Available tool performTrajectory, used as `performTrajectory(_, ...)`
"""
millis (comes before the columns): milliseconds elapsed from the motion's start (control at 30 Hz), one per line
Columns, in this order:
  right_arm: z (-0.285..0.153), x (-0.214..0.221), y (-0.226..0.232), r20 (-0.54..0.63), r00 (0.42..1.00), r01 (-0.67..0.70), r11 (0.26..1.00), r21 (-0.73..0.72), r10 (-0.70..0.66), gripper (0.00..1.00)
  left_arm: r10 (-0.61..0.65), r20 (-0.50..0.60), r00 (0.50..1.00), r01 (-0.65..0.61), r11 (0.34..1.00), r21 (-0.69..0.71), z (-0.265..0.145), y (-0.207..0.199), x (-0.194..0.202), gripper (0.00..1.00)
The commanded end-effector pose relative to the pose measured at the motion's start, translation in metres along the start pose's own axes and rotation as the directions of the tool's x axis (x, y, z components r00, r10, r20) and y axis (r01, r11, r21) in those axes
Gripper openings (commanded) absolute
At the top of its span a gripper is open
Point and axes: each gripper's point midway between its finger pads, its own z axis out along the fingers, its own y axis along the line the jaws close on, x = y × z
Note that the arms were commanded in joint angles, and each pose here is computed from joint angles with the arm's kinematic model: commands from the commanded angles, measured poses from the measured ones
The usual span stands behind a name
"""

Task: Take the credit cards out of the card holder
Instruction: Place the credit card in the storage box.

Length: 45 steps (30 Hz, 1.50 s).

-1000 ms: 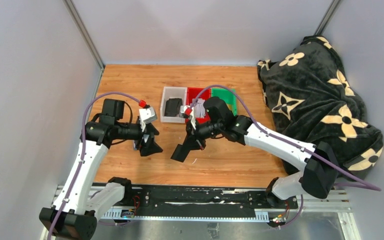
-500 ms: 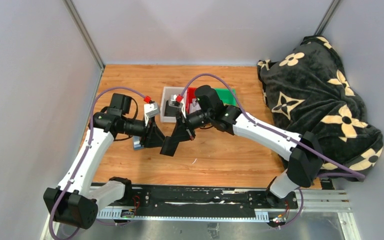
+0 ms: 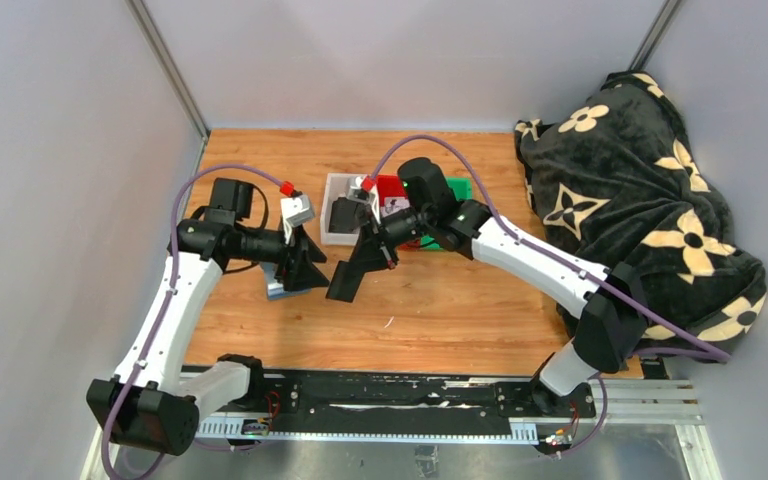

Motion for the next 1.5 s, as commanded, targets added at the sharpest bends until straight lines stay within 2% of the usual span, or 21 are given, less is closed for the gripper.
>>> performTrajectory(0,-0.029,-0.001,-0.015,0.018,1.000,0.007,0.997,0.072,-0.008,0.00,0.050,0.031,0.998,-0.049,0.998,-0.041,-0.012,0.008,-0.023,0.69)
performTrajectory(267,-0.029,-0.009,-0.016,0.019,1.000,0.002,0.999,0.050,-0.003,0.00,0.055,0.113,0.992,-0.064,0.995,0.081,-0.010,-0.011,-0.036,0.77)
performTrajectory(367,-0.024,-0.018,-0.013,0.032,0.999,0.016,1.000,0.018,-0.017,0.00,0.021,0.110,0.994,-0.034,0.993,0.115,-0.005,-0.013,-0.029,0.75)
performTrajectory(400,-0.021,-0.021,-0.013,0.033,0.999,0.018,1.000,0.009,-0.018,0.00,-0.007,0.107,0.994,-0.007,0.991,0.133,-0.002,-0.012,-0.027,0.72)
performTrajectory(467,-0.015,-0.023,-0.016,0.030,1.000,0.007,1.000,-0.011,-0.007,0.00,-0.062,0.106,0.992,0.044,0.985,0.166,0.001,-0.011,-0.028,0.57)
performTrajectory(533,-0.012,-0.027,-0.015,0.032,0.999,0.009,1.000,-0.029,-0.008,0.00,-0.103,0.094,0.990,0.084,0.979,0.186,0.004,-0.009,-0.028,0.50)
performTrajectory(667,-0.006,-0.030,-0.018,0.028,1.000,0.008,0.999,-0.043,-0.007,0.00,-0.104,0.090,0.991,0.085,0.977,0.196,0.007,-0.006,-0.028,0.47)
performTrajectory(733,-0.005,-0.031,-0.020,0.028,1.000,0.010,0.999,-0.045,-0.009,0.00,-0.103,0.090,0.991,0.084,0.977,0.198,0.007,-0.006,-0.028,0.42)
performTrajectory(767,-0.004,-0.032,-0.020,0.029,1.000,0.012,0.999,-0.044,-0.010,0.00,-0.105,0.090,0.990,0.085,0.976,0.198,0.008,-0.006,-0.028,0.36)
performTrajectory(833,-0.004,-0.033,-0.022,0.028,1.000,0.009,0.999,-0.040,-0.008,0.00,-0.105,0.086,0.991,0.086,0.977,0.195,0.008,-0.006,-0.027,0.18)
performTrajectory(900,-0.004,-0.033,-0.022,0.032,0.999,0.002,0.999,-0.039,-0.001,0.04,-0.104,0.081,0.991,0.086,0.978,0.190,0.008,-0.005,-0.024,0.02)
performTrajectory(933,-0.004,-0.035,-0.022,0.042,0.999,-0.002,0.999,-0.037,0.003,0.09,-0.099,0.080,0.992,0.082,0.979,0.187,0.008,-0.005,-0.023,0.00)
performTrajectory(1033,-0.005,-0.041,-0.021,0.098,0.995,-0.033,0.999,-0.035,0.036,0.24,-0.097,0.073,0.993,0.083,0.981,0.175,0.007,-0.004,-0.023,0.00)
performTrajectory(1133,-0.008,-0.048,-0.020,0.190,0.979,-0.068,0.997,-0.037,0.074,0.34,-0.126,0.075,0.989,0.111,0.978,0.174,0.006,-0.002,-0.028,0.00)
performTrajectory(1300,-0.017,-0.053,-0.016,0.365,0.919,-0.139,0.988,-0.060,0.151,0.35,-0.225,0.109,0.968,0.199,0.958,0.206,0.000,0.000,-0.040,0.00)
performTrajectory(1467,-0.022,-0.060,-0.016,0.508,0.827,-0.202,0.970,-0.134,0.243,0.28,-0.262,0.130,0.956,0.230,0.948,0.220,-0.005,0.000,-0.046,0.00)
